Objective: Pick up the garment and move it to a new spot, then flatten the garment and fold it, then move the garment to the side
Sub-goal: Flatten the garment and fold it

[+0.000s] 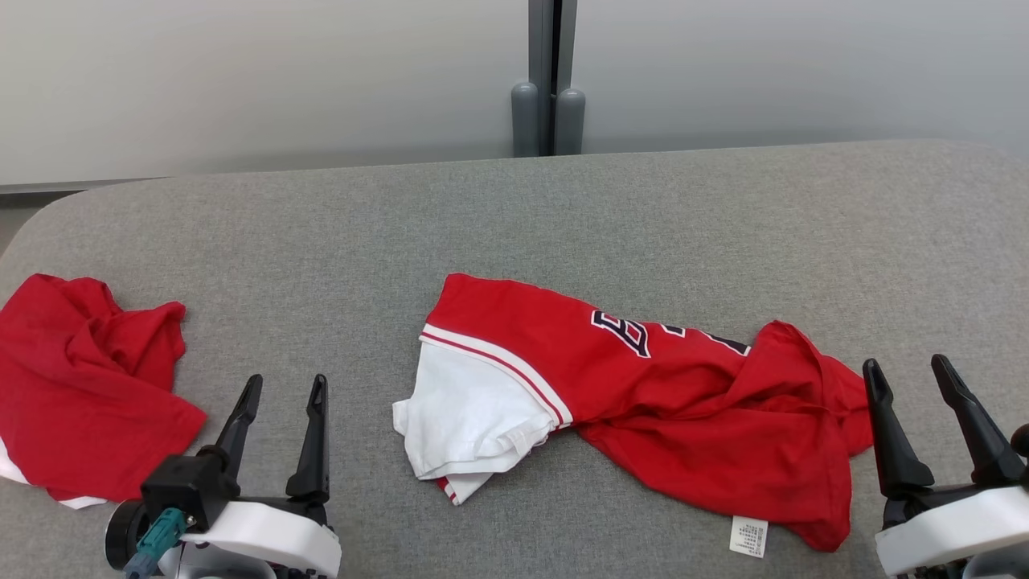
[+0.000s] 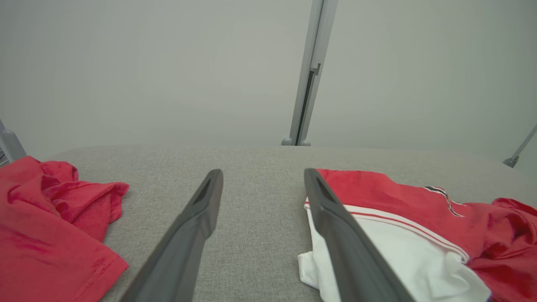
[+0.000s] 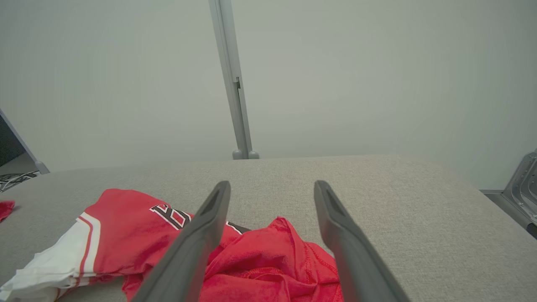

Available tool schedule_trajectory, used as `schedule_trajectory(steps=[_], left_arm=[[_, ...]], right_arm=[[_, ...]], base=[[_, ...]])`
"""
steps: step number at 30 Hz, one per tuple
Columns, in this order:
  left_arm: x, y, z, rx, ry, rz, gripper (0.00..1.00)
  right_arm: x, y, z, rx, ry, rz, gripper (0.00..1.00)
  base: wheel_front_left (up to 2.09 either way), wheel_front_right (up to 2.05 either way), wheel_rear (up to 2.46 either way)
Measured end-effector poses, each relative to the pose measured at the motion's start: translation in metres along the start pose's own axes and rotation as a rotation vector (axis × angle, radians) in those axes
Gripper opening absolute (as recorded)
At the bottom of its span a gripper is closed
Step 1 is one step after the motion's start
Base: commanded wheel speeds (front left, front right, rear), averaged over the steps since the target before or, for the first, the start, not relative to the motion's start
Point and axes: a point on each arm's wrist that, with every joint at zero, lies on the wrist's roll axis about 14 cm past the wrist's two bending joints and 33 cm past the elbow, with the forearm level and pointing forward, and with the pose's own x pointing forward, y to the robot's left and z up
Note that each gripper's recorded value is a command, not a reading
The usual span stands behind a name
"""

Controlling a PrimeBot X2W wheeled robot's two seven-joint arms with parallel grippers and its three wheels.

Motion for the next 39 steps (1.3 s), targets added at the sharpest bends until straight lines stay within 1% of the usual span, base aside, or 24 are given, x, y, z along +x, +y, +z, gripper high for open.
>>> schedule_trajectory(steps=[14,17,22,23,25,29,31,32,33,34,39], left_arm=[[-0.002,0.001,-0.006,0.007,0.016,0.001,1.00],[-0.001,-0.006,-0.011,0.012,0.043,-0.030,1.00],[-0.004,-0.033,-0.047,-0.016,0.189,-0.106,1.00],[-0.009,-0.044,-0.068,-0.029,0.266,-0.133,1.00],[-0.014,-0.052,-0.087,-0.045,0.339,-0.154,1.00],[-0.018,-0.061,-0.113,-0.067,0.432,-0.176,1.00],[-0.019,-0.062,-0.123,-0.061,0.468,-0.178,1.00],[-0.019,-0.061,-0.126,-0.061,0.480,-0.175,0.85],[-0.019,-0.060,-0.129,-0.062,0.488,-0.174,0.40],[-0.017,-0.060,-0.130,-0.064,0.487,-0.174,0.00],[-0.012,-0.056,-0.130,-0.065,0.469,-0.166,0.00]], right_arm=[[0.001,0.002,0.002,0.012,-0.006,0.002,1.00],[0.003,0.004,0.001,0.018,-0.003,0.004,1.00],[0.006,0.005,-0.006,0.027,0.017,0.009,1.00],[0.007,0.003,-0.009,0.035,0.027,0.004,1.00],[0.007,0.003,-0.012,0.040,0.035,0.001,1.00],[0.009,-0.002,-0.016,0.051,0.046,-0.013,1.00],[0.010,-0.004,-0.018,0.051,0.049,-0.018,1.00],[0.010,-0.004,-0.018,0.052,0.049,-0.021,1.00],[0.010,-0.005,-0.019,0.053,0.051,-0.023,1.00],[0.010,-0.006,-0.020,0.053,0.054,-0.025,1.00],[0.010,-0.009,-0.021,0.058,0.056,-0.033,1.00]], base=[[0.00,0.00,0.00],[0.00,0.00,0.00],[0.00,0.00,0.00],[0.00,0.00,0.00],[0.00,0.00,0.00],[0.00,0.00,0.00],[0.00,0.00,0.00],[0.00,0.00,0.00],[0.00,0.00,0.00],[0.00,0.00,0.00],[0.00,0.00,0.00]])
